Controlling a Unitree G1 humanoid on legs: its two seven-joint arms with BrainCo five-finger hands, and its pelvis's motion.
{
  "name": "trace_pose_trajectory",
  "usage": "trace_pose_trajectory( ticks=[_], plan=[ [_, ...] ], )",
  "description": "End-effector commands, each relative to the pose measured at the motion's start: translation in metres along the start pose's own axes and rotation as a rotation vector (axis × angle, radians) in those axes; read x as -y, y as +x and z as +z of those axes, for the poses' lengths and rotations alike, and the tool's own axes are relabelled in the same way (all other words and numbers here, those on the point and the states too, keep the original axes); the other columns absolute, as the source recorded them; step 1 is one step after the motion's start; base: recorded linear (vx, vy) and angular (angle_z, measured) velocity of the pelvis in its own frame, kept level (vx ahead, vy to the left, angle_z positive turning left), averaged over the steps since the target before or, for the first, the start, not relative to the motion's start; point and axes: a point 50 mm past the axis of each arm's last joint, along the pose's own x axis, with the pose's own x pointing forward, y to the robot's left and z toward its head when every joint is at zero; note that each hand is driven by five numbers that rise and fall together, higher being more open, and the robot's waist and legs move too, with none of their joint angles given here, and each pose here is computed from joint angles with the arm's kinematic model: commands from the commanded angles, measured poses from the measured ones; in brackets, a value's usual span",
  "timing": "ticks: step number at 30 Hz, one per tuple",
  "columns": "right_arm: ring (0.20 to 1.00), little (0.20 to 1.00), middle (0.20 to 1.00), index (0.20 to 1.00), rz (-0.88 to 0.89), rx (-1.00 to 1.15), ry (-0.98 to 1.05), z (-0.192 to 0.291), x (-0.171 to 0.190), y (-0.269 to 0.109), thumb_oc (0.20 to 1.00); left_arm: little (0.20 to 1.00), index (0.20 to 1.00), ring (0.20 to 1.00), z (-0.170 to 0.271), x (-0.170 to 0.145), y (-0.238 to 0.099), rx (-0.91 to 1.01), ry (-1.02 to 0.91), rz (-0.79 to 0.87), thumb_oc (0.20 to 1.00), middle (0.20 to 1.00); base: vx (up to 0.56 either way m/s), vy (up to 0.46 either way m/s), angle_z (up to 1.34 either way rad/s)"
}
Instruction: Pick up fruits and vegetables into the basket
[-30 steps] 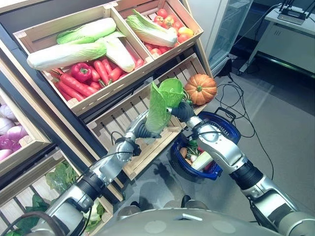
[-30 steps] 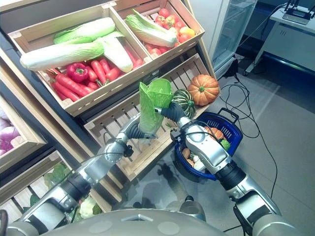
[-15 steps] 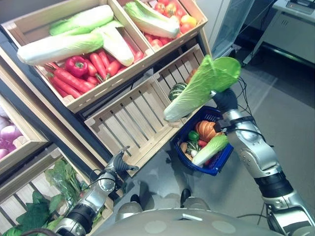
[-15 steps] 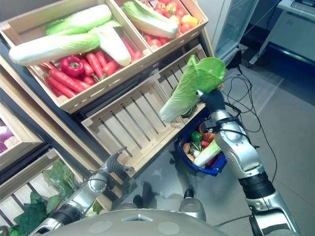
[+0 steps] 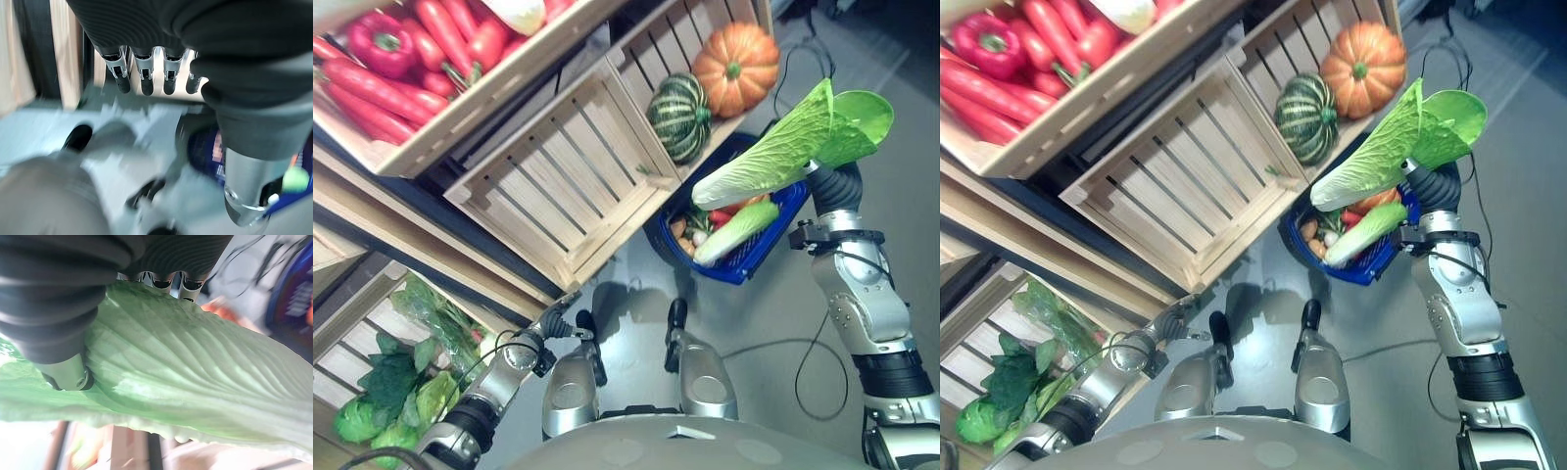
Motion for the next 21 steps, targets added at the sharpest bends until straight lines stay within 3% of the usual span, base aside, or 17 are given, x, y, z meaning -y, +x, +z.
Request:
trace_pose_trajectory(
  ticks=[1, 13, 21],
  plan=[
    [0.200, 0.200, 0.200, 0.200, -0.067, 0.226, -0.059, 0.041, 0.013, 0.009, 0.200, 1.000, 1.000, 1.000, -0.002, 0.007, -0.002, 0.021, -0.025, -0.052, 1.000, 1.000, -0.06, -0.006, -0.06],
    [0.200, 0.200, 0.200, 0.200, -0.299, 0.148, -0.195, 0.025, 0.039, 0.035, 0.200, 1.000, 1.000, 1.000, 0.005, 0.026, 0.006, 0.058, -0.251, -0.163, 1.000, 1.000, -0.01, 0.000, -0.01],
    [0.200, 0.200, 0.200, 0.200, -0.384, 0.170, -0.108, 0.041, 0.065, 0.070, 0.200, 1.000, 1.000, 1.000, 0.013, 0.033, 0.003, 0.115, -0.208, -0.203, 1.000, 1.000, 0.00, -0.006, 0.06]
  ],
)
